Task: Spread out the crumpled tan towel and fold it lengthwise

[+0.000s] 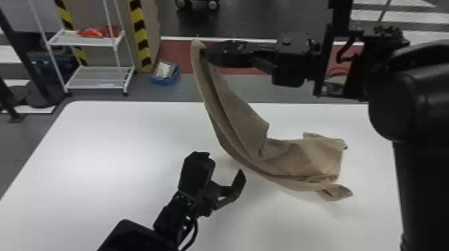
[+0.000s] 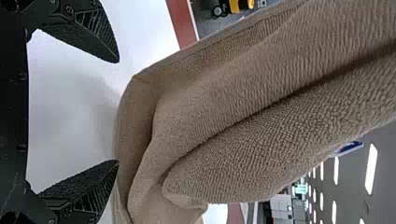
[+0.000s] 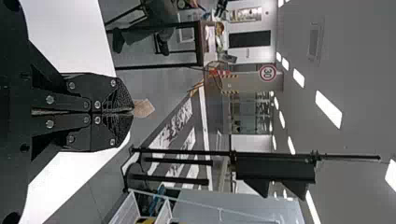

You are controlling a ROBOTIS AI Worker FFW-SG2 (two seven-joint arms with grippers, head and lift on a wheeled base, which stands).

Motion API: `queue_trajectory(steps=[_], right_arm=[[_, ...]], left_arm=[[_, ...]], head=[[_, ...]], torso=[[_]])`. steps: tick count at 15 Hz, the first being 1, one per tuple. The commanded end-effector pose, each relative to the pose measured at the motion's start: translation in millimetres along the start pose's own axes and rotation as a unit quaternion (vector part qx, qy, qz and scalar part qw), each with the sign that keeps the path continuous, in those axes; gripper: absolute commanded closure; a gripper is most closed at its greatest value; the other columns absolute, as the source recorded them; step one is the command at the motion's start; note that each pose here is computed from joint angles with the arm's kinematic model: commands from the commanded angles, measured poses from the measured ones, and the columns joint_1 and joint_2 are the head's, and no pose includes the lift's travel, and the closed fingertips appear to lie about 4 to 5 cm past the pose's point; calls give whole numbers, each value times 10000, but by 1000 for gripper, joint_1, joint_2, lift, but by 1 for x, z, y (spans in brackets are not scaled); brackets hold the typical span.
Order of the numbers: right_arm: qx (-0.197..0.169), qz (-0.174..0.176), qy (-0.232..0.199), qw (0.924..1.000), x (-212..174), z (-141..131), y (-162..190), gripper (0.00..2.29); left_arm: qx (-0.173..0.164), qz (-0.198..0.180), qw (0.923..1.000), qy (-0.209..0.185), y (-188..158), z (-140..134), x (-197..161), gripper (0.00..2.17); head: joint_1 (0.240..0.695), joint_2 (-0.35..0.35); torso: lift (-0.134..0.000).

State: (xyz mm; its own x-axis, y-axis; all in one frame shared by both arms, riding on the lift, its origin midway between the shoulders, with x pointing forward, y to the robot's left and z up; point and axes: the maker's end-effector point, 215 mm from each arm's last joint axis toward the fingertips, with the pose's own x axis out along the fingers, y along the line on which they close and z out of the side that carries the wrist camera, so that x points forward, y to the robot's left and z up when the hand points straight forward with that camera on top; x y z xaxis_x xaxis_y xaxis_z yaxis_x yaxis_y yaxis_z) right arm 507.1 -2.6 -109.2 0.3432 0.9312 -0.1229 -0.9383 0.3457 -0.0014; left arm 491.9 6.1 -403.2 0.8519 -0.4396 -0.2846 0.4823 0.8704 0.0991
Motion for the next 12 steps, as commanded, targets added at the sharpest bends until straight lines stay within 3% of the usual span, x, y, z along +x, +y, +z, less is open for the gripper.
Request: queue_trajectory(steps=[1,3,4,6,8,11,12], right_arm=[[146,288,127,9994,23,-13,23,1679],[492,534,600,9956,38,-61,41,1565],[870,759,871,9895,42,-85,56,1166],[1243,1018,1182,9799,44,-109,76,130],[1236,1124,1181,9788,44,-109,85,2],[1226,860,1016,9835,19,-103,67,49],[1289,762,1005,9836,8,-107,61,49]], left_arm=[[-42,22,10000,-56,2,3,-4,137],[-65,72,9999,-76,9,4,-8,137],[-75,76,9999,-61,10,2,-9,137],[-78,59,9999,-54,9,1,-9,137],[-81,59,9999,-55,8,1,-10,137],[-86,74,9999,-55,9,1,-11,151],[-87,73,9999,-68,10,1,-11,245]], head=[[670,-5],[681,24],[691,37],[695,67],[695,79],[695,85],[695,80]], torso=[[-120],[-120],[-120],[-120],[-120],[-120],[-120]])
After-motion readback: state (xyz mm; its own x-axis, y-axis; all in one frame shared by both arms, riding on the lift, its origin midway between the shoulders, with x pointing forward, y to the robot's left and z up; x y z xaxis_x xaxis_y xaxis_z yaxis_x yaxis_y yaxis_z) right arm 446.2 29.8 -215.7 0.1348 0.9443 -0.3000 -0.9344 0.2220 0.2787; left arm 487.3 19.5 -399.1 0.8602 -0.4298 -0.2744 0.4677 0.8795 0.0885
